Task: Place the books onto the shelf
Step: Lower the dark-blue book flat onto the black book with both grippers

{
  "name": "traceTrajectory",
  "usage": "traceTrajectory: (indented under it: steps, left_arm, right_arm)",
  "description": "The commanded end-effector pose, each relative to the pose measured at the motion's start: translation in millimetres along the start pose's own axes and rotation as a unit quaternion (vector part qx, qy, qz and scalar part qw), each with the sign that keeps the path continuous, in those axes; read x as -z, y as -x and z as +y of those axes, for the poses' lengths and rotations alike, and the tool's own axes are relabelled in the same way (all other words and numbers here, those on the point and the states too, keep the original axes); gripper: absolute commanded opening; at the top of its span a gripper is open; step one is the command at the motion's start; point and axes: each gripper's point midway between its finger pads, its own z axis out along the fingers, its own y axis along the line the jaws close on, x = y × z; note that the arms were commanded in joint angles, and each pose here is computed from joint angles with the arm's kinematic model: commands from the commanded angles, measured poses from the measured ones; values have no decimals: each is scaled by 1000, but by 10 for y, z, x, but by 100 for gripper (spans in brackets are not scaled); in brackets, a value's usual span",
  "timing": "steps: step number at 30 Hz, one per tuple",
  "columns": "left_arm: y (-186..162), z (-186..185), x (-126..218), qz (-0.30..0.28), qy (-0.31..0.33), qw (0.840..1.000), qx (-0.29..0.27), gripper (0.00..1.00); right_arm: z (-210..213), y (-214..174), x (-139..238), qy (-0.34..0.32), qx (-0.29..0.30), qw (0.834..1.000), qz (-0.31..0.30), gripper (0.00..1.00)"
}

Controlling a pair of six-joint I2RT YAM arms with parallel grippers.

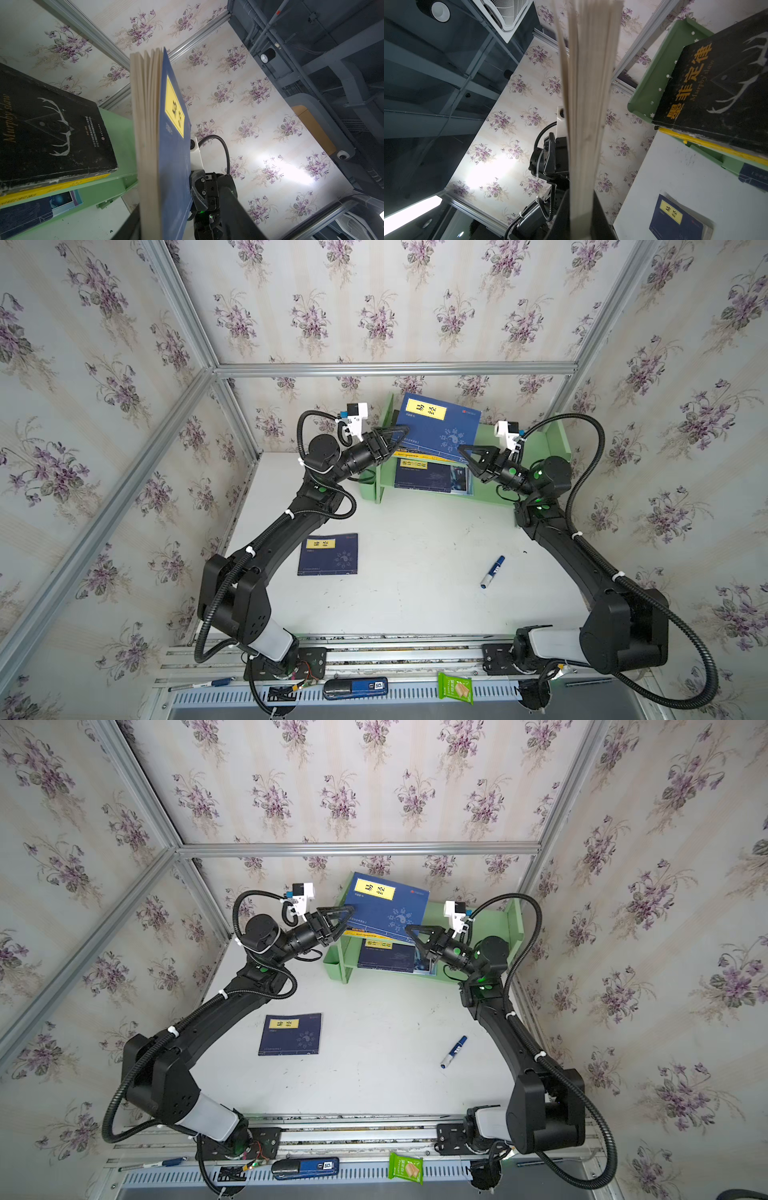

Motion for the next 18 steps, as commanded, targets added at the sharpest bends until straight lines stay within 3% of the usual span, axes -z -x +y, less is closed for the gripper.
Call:
traceTrajectory:
  steps: [1, 2, 7, 18]
  left_arm:
    - [47, -88, 35, -3, -2, 1000, -23, 85]
    - [49, -81, 51, -1, 4, 1000, -27, 99]
    - [92, 4, 240, 1, 48, 998, -49, 99]
    - [73, 561, 892, -17, 167, 985, -37, 99]
  right_arm:
    - [39, 28, 1, -30, 41, 999, 2, 13]
    - [43, 34, 0, -36, 49, 998, 3, 13]
    - [93, 88, -28, -49, 65, 997, 10, 10]
    - [-118, 305, -162, -103, 93, 990, 23, 9]
